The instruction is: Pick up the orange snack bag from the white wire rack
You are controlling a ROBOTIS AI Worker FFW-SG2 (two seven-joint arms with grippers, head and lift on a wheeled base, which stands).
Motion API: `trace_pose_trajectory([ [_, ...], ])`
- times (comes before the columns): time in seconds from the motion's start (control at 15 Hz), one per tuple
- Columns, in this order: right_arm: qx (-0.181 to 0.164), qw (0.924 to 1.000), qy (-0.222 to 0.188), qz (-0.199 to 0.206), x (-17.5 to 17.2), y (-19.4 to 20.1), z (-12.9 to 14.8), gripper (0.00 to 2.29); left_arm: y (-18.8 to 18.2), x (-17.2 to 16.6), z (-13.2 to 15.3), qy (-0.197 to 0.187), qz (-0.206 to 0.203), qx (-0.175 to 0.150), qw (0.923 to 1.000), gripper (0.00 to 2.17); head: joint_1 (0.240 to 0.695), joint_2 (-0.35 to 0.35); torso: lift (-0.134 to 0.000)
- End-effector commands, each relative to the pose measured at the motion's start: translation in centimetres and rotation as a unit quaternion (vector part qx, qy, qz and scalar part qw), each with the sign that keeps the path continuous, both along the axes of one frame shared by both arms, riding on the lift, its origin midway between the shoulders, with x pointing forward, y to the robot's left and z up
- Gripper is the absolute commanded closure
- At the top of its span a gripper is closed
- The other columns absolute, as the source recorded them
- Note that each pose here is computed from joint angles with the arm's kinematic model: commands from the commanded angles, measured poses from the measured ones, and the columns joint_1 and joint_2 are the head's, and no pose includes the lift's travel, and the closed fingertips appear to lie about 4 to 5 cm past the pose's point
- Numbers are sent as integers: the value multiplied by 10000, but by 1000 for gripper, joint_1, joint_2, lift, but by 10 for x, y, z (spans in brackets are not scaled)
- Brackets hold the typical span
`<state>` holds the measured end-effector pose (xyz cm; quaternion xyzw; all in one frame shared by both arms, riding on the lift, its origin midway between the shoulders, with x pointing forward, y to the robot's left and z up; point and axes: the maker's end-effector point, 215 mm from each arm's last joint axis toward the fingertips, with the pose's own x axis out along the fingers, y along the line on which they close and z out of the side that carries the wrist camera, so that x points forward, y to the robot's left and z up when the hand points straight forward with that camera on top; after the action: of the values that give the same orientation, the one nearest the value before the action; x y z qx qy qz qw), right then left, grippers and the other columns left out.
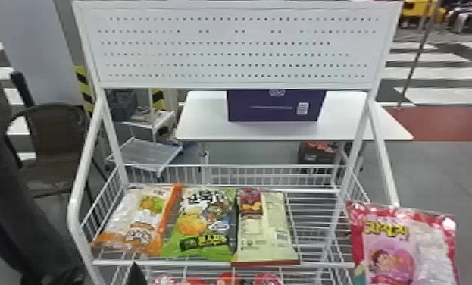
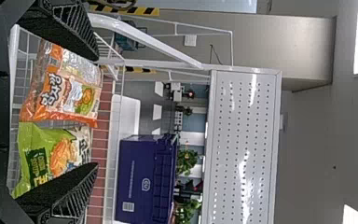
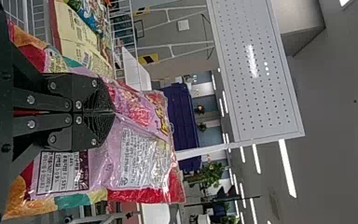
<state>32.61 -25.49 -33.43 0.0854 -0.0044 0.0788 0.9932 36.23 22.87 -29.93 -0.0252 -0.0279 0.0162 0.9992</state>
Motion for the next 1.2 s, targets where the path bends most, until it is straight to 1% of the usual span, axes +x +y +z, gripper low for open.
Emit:
trace_pose_trajectory([
  [0.0, -8, 10000, -9, 2, 0, 0, 1, 2148, 0, 0, 1, -5, -1, -7, 10000, 80, 499, 0, 0],
  [0.53, -1, 10000, -10, 7, 0, 0, 1, 2148, 0, -1, 0, 2, -1, -7, 10000, 80, 499, 0, 0],
  [0.67, -1, 10000, -18, 7, 1, 0, 1, 2148, -1, 4, -3, 18, -26, 31, 10000, 80, 499, 0, 0],
  [0.73, -8, 10000, -17, 2, 1, 0, 1, 2148, -1, 12, -9, 44, -36, 63, 10000, 80, 499, 0, 0],
  [0.87, 15, 10000, -23, 9, 1, 1, 1, 2148, -5, 41, -19, 72, -95, 209, 9997, 80, 499, 0, 0],
  [1.13, 41, 10000, -15, 25, 3, 5, -1, 2148, -3, 124, -64, 752, -114, 623, 9952, 80, 499, 0, 0],
])
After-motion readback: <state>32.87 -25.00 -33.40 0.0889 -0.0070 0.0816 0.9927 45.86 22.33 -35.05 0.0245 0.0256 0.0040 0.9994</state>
